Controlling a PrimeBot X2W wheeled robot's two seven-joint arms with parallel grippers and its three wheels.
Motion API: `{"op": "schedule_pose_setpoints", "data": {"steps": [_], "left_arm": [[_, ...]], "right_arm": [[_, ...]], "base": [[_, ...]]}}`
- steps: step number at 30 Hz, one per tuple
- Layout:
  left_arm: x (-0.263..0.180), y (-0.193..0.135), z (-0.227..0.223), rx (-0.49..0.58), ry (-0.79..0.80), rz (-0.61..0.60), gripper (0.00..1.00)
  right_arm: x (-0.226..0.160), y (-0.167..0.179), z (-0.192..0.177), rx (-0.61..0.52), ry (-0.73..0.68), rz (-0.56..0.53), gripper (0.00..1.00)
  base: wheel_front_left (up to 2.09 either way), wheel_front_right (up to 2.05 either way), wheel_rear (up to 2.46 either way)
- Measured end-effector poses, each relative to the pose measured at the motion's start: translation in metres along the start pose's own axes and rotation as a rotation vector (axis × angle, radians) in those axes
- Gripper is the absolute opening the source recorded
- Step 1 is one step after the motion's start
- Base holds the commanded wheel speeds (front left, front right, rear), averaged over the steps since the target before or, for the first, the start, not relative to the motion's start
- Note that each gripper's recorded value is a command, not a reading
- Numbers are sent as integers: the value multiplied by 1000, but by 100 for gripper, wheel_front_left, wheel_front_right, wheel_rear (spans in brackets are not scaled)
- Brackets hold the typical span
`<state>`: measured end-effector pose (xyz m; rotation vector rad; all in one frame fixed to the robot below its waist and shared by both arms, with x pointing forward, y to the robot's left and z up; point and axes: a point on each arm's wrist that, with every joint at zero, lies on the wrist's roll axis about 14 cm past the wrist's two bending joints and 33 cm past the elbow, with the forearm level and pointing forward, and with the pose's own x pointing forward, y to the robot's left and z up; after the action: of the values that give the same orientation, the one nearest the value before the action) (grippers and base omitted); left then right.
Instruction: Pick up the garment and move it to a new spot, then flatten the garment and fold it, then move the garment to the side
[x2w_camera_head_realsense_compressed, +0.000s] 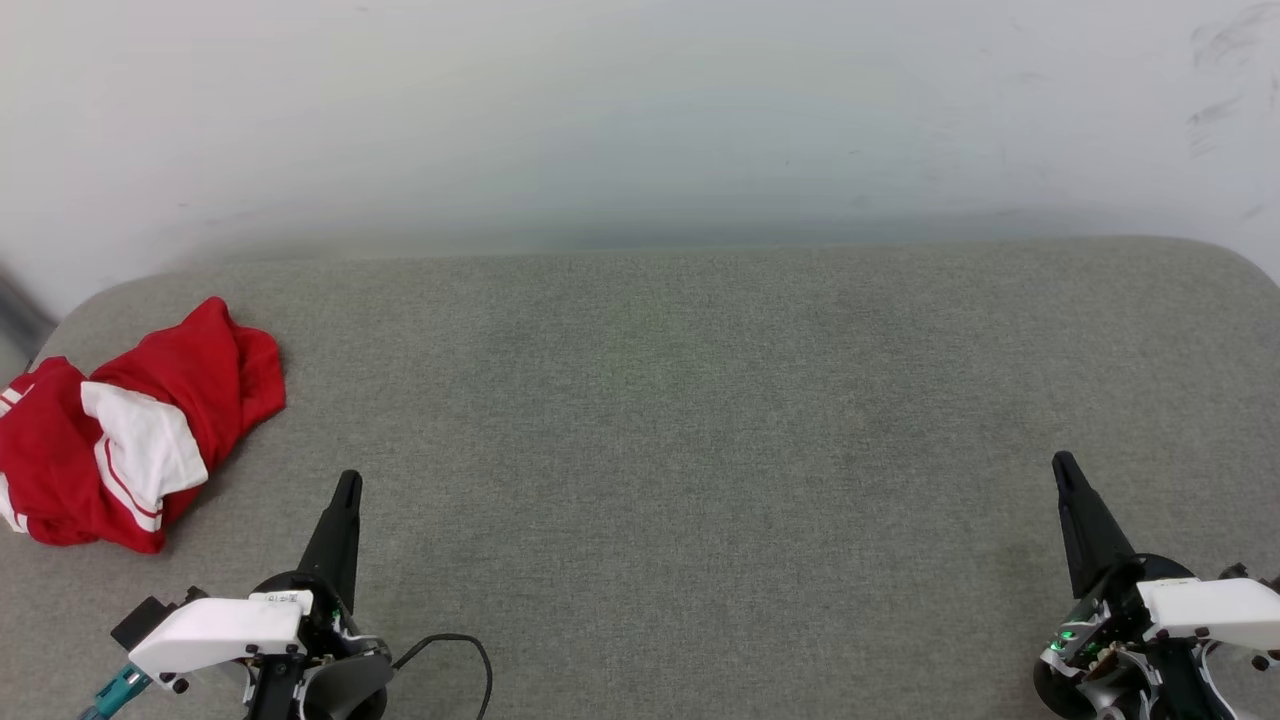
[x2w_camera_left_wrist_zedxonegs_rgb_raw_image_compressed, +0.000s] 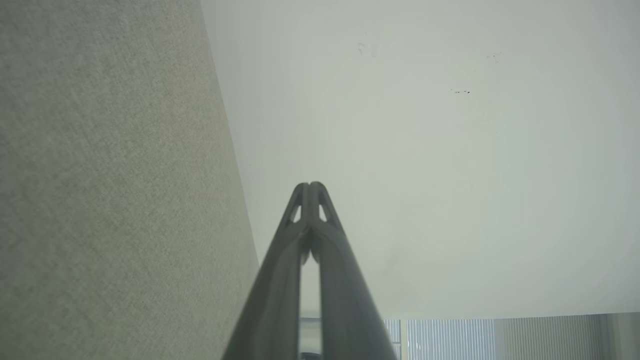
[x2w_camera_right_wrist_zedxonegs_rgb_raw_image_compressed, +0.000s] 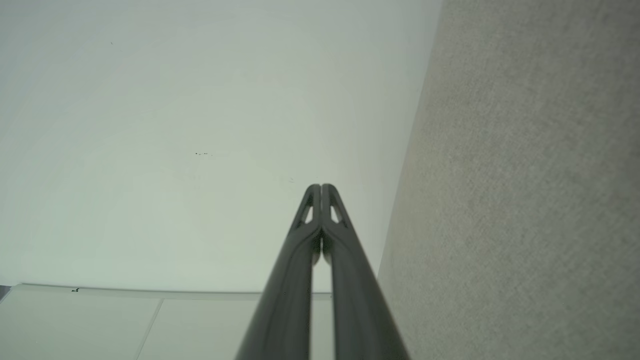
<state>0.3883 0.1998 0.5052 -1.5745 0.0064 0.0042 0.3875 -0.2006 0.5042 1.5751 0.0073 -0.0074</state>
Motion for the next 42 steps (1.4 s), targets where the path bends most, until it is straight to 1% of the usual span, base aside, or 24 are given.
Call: {"op": "schedule_pose_setpoints", "data": {"steps": [24,25,29,31,34,37,42], "left_arm": [[0,0,0,0,-1,0,0],[0,2,0,-1,0,5,100],[-10,24,-1,-7,-1,70,100],[-13,28,0,-7,-7,83,100],[-12,25,1,5,-19,74,100],[-12,22,4,39,-33,67,100],[-11,18,7,139,-47,65,100]], "right_arm": [[0,0,0,0,1,0,0],[-1,-2,0,0,0,-5,100],[-11,-24,1,5,-4,-72,100],[-14,-30,2,4,-13,-88,100],[-14,-29,4,-15,-24,-87,100],[-13,-27,6,-48,-34,-83,100],[-12,-20,10,-130,-53,-65,100]], "base": [[0,0,0],[0,0,0],[0,0,0],[0,0,0],[0,0,0],[0,0,0],[0,0,0]]}}
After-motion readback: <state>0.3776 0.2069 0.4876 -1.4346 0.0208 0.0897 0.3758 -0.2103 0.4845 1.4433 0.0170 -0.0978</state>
